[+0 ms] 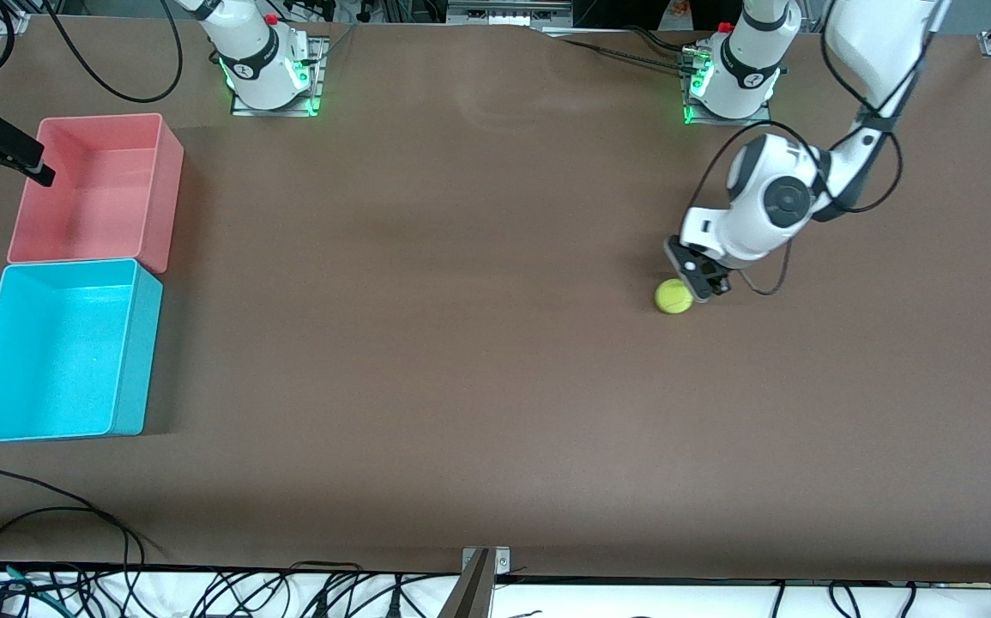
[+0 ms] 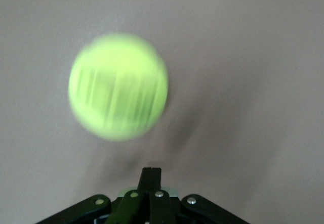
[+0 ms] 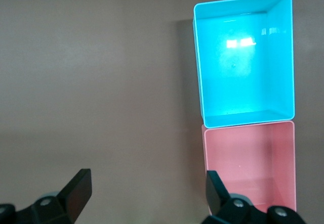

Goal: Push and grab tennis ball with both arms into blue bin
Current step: 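Push the tennis ball with the left gripper toward the bins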

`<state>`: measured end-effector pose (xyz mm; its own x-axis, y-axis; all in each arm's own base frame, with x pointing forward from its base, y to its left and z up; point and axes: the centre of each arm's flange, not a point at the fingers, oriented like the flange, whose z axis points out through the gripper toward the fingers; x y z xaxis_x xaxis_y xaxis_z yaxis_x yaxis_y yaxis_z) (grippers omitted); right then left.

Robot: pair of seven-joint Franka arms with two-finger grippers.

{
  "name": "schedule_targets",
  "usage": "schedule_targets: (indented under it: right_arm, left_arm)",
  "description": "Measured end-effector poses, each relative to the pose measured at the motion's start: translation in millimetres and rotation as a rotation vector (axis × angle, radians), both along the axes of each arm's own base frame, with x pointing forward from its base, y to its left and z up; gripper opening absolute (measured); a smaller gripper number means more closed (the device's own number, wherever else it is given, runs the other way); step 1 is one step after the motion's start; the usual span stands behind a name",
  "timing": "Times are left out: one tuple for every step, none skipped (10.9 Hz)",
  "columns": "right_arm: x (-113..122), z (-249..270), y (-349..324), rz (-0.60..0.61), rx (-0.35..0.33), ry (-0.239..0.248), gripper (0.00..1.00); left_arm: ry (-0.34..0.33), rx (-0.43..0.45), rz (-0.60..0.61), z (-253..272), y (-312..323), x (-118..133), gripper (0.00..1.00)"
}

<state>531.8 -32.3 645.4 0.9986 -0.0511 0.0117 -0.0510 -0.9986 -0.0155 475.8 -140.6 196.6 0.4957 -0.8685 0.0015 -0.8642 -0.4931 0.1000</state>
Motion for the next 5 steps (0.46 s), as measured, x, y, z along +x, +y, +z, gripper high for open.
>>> schedule_targets:
  right_arm:
    - [0.0,0.0,-0.1,0.000,0.000,0.000,1.00]
    - [0.0,0.0,0.0,0.000,0.000,0.000,1.00]
    - [0.0,0.0,0.0,0.000,0.000,0.000,1.00]
    - [0.0,0.0,-0.1,0.000,0.000,0.000,1.00]
    - [0.2,-0.4,0.1,0.000,0.000,0.001,1.00]
  left_arm:
    - [-0.003,0.001,0.010,1.1,-1.7,0.7,0.01]
    - [-0.003,0.003,0.024,1.1,5.8,2.9,0.01]
    - [-0.004,0.003,0.031,1.1,13.1,4.9,0.01]
    - [-0.006,0.003,0.031,1.6,18.3,6.4,0.01]
    - [-0.009,0.003,0.029,3.0,20.8,7.4,0.01]
